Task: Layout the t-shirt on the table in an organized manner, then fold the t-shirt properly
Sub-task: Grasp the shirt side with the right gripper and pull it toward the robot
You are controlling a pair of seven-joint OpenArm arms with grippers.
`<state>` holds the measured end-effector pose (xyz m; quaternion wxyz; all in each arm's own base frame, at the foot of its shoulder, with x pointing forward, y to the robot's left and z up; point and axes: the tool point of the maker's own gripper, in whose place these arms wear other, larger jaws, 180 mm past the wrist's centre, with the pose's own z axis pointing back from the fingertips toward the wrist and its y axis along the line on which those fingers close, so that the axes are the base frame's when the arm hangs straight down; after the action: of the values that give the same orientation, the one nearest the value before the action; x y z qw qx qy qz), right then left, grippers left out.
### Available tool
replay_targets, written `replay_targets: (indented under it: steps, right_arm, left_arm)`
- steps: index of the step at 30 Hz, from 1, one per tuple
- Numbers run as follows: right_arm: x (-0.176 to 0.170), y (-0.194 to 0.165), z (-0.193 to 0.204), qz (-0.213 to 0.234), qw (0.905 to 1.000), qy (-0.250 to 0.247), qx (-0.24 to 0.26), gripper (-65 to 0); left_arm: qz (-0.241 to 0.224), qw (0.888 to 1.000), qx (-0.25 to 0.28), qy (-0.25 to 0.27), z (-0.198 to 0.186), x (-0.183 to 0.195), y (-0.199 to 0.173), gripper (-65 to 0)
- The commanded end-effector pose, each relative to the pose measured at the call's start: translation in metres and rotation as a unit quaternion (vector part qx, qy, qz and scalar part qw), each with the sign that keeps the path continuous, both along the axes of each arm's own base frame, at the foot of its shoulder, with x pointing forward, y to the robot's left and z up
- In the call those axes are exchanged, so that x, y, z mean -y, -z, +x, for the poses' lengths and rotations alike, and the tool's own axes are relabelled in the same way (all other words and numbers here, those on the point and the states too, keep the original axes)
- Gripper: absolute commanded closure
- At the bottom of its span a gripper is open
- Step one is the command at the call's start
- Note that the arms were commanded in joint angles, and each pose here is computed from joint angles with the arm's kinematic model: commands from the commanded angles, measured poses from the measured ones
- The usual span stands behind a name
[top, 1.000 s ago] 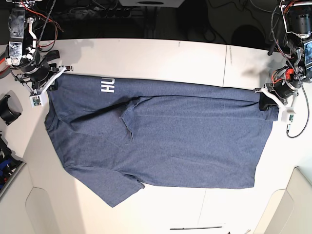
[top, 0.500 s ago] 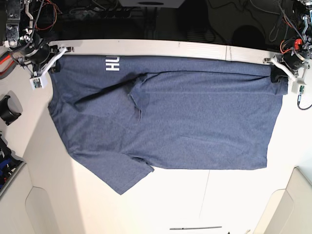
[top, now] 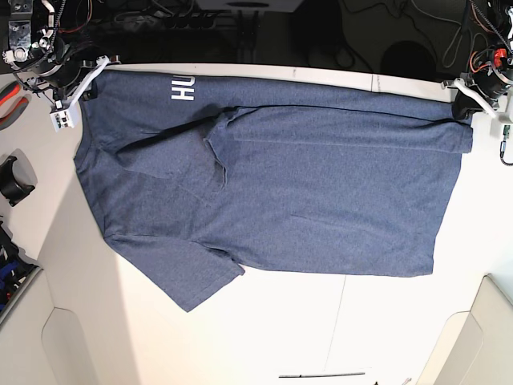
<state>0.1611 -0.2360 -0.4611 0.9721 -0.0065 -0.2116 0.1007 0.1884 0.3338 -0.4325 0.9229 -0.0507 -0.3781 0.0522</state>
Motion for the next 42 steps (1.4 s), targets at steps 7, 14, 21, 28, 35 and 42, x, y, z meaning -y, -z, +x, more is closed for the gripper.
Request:
replay_targets:
  steps: [7, 14, 21, 28, 35, 42]
  right_arm:
    - [0.006, -0.008, 0.008, -0.009, 0.9998, -0.003, 0.016, 0.0]
    - [0.005, -0.009, 0.008, -0.009, 0.9998, -0.003, 0.016, 0.0]
    - [0.006, -0.009, 0.008, -0.009, 0.9998, -0.003, 0.016, 0.0]
    - [0.006, -0.009, 0.008, -0.010, 0.9998, -0.003, 0.016, 0.0]
    - [0.005, -0.010, 0.011, -0.009, 0.9998, -0.003, 0.020, 0.0]
    - [0.007, -0.034, 0.054, -0.014, 0.9969, 0.007, 0.078, 0.0]
  left_arm:
    - [0.012, 0.996, 0.087, 0.022, 0.048, 0.014, -0.036, 0.0]
    - [0.000, 1.000, 0.009, 0.003, 0.045, 0.013, 0.003, 0.0]
    - [-0.004, 0.999, -0.042, 0.004, 0.009, 0.014, 0.022, 0.0]
    - [-0.004, 0.998, -0.056, 0.005, 0.003, 0.014, 0.026, 0.0]
    - [-0.005, 1.000, -0.024, 0.003, 0.013, 0.014, 0.016, 0.0]
    - [0.001, 0.992, 0.129, 0.011, 0.061, 0.021, -0.054, 0.0]
